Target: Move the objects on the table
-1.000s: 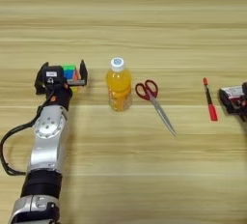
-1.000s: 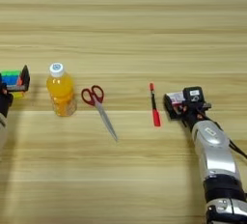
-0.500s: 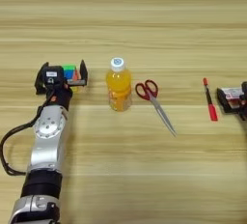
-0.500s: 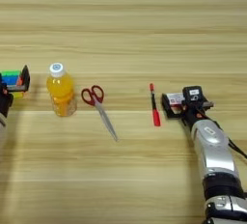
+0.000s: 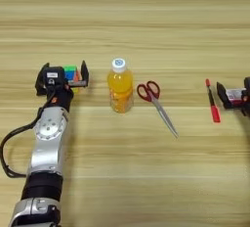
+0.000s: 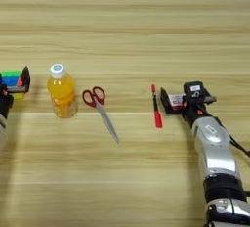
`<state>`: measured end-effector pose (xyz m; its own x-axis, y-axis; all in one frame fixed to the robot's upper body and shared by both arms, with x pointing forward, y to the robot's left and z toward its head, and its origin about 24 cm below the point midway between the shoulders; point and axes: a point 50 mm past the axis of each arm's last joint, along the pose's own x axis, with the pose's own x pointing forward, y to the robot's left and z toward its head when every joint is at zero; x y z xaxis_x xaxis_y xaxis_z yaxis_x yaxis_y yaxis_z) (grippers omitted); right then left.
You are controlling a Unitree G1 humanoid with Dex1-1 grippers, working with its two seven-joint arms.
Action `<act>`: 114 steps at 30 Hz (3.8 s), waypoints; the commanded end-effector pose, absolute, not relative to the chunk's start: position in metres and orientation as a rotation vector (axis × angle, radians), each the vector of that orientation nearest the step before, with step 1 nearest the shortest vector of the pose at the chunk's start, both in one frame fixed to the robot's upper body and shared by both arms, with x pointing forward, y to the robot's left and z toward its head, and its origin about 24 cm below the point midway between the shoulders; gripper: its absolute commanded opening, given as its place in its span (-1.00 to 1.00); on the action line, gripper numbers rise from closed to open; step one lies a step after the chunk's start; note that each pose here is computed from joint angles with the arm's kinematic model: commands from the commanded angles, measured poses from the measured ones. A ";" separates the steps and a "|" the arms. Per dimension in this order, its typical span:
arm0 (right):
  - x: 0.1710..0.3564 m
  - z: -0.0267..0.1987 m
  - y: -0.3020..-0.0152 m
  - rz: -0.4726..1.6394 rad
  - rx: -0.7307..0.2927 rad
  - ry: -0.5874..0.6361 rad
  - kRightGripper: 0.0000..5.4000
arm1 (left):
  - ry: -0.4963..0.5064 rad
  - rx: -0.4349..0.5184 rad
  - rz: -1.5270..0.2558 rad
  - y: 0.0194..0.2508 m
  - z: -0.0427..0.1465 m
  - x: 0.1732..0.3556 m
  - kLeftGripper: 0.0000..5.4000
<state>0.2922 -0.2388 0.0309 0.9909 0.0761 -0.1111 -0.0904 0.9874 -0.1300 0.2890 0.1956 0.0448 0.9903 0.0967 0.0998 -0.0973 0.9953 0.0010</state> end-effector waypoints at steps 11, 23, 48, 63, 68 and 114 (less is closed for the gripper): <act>0.290 0.030 -0.232 0.100 -0.136 0.100 0.99 | -0.216 -0.014 0.031 0.188 0.070 0.278 1.00; 0.291 0.027 -0.228 0.115 -0.137 0.106 0.99 | -0.336 -0.049 -0.060 0.175 0.103 0.262 1.00; 0.291 0.027 -0.225 0.123 -0.135 0.107 0.99 | -0.257 -0.004 -0.397 0.127 0.104 0.243 1.00; 0.292 0.026 -0.224 0.128 -0.131 0.110 0.99 | -0.217 0.054 -0.405 0.120 0.090 0.249 1.00; 0.292 0.026 -0.223 0.129 -0.130 0.109 0.99 | -0.197 0.048 -0.411 0.119 0.085 0.251 1.00; 0.291 0.024 -0.220 0.131 -0.127 0.109 1.00 | -0.128 -0.091 -0.415 0.113 0.060 0.270 0.63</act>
